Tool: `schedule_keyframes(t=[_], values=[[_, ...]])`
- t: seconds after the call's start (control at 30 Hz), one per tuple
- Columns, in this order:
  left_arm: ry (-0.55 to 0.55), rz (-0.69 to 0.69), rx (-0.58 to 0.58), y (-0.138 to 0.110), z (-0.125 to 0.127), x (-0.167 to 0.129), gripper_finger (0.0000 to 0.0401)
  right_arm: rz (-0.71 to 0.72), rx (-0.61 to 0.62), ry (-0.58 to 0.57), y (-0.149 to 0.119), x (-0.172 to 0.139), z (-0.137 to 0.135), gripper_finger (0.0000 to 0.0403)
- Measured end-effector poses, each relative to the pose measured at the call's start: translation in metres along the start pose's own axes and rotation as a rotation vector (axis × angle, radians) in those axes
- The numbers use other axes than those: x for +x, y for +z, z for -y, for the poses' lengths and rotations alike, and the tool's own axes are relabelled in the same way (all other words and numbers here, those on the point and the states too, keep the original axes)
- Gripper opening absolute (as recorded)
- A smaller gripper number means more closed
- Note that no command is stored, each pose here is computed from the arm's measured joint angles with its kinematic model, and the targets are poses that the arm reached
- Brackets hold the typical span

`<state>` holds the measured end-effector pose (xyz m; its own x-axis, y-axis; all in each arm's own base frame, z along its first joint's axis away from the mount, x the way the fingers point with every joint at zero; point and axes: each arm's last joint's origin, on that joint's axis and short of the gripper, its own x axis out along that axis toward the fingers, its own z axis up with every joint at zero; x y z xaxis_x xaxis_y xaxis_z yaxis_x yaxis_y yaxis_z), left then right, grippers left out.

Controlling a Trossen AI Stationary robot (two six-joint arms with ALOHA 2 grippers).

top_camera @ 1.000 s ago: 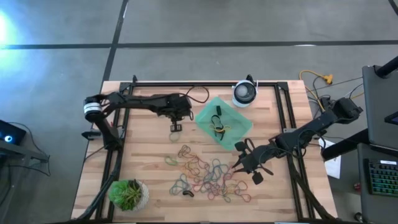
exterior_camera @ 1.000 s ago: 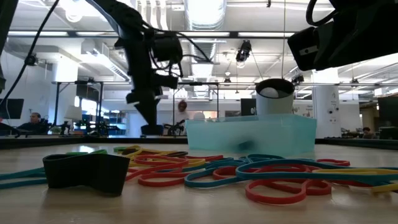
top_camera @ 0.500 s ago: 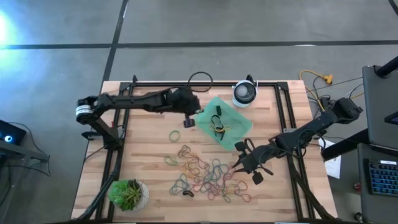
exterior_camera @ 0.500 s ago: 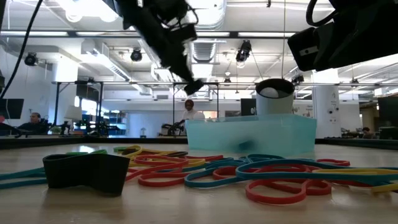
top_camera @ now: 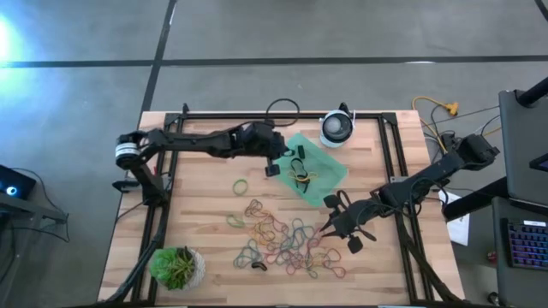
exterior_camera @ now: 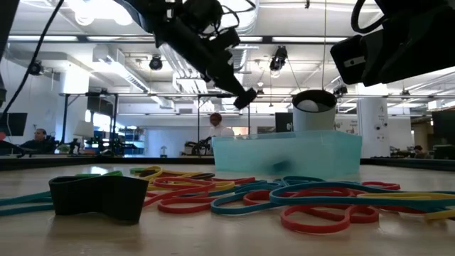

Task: Pick and place rubber bands into bin
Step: Put the black rubber band into the blue bin, then put the blue rubber band into the blue bin

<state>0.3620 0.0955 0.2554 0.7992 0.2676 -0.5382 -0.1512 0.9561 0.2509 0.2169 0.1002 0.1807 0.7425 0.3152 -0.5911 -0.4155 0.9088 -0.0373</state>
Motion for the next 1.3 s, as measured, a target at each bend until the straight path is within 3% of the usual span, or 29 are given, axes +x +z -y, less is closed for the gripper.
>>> schedule_keyframes(t=[0.4, 0.67, 0.93, 1.3], values=[[-0.035, -0.12, 0.01, -0.029, 0.01, 0.042, 0.0001, 0.002, 0.0, 0.0, 0.0, 0.0, 0.0, 0.0068], [0.006, 0.022, 0.005, -0.006, 0.005, 0.041, 0.0001, -0.001, 0.006, 0.0, -0.001, 0.0, 0.0, 0.0075], [0.009, 0.05, 0.005, 0.001, 0.005, 0.036, 0.0003, -0.007, 0.019, 0.0, -0.002, 0.0, 0.0, 0.0073], [0.004, 0.037, 0.006, 0.0, 0.006, 0.036, 0.0065, -0.008, 0.019, 0.0, -0.003, 0.0, 0.0, 0.0068]])
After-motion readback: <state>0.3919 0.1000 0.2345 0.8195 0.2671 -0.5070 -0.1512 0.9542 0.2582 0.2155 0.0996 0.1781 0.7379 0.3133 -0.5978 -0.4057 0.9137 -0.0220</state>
